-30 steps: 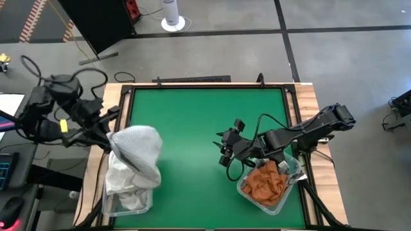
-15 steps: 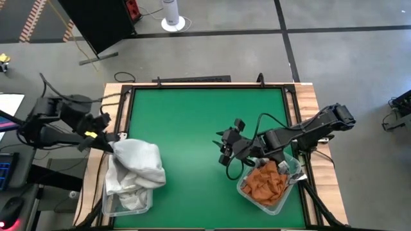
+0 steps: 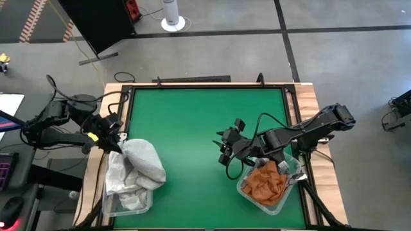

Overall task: Sort towels by color in basket
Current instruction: Put the gray towel into the left transparent bin

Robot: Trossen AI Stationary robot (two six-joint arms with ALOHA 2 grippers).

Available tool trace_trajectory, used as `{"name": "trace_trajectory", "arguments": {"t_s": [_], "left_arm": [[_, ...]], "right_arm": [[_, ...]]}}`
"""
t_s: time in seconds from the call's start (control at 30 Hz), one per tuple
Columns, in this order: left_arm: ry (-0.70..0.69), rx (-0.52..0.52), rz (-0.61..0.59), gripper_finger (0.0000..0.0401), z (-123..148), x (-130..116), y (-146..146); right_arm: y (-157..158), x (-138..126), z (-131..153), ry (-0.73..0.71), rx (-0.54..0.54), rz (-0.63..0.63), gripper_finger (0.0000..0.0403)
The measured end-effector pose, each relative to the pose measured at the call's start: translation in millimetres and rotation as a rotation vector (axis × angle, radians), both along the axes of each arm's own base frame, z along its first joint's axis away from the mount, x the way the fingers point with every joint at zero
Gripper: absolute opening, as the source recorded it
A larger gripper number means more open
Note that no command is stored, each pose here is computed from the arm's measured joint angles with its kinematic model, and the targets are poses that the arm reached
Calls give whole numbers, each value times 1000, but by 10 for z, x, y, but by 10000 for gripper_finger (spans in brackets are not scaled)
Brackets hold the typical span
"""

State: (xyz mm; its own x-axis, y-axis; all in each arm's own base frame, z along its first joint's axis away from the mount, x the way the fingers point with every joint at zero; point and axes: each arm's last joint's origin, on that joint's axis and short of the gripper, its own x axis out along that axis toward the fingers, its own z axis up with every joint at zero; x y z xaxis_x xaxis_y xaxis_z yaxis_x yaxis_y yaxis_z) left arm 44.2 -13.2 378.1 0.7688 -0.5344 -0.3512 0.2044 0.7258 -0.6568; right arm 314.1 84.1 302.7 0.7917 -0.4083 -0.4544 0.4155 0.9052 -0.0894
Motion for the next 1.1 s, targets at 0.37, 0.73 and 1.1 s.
{"name": "trace_trajectory", "arguments": {"t_s": [0.37, 0.73, 1.1], "left_arm": [[-389, 147, -450, 5, 75, 424, -125], [-153, 199, -602, 5, -195, 669, -516], [466, 296, -321, 5, -568, 648, -822]], "right_arm": [[-4, -7, -11, 14, -5, -1, 191], [-6, -10, -15, 19, -6, -1, 191], [-6, -11, -14, 16, -1, -5, 191]]}}
